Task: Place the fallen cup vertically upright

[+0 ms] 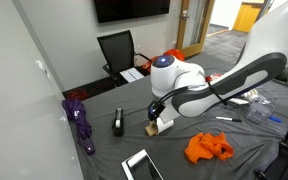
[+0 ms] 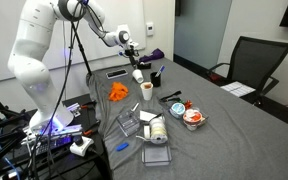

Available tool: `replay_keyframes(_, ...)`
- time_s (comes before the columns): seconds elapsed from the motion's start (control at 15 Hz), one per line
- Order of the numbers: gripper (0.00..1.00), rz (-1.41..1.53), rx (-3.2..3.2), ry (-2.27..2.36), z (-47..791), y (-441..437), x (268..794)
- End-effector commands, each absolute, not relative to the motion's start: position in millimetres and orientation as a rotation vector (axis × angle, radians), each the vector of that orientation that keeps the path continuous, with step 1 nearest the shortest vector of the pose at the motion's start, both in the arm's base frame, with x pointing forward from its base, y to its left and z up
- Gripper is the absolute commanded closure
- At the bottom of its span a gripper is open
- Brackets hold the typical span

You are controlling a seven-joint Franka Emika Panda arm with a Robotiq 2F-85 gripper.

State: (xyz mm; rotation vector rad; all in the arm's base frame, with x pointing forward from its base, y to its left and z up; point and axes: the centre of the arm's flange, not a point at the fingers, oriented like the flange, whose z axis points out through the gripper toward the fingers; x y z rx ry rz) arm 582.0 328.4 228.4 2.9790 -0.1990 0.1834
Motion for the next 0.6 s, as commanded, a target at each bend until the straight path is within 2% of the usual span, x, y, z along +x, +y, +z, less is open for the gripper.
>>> replay_keyframes(0.0, 0.0, 0.144, 2.955, -0.236, 215, 346, 596)
replay_keyframes(0.53, 0.0, 0.161, 2.922, -0.306, 191, 362, 611)
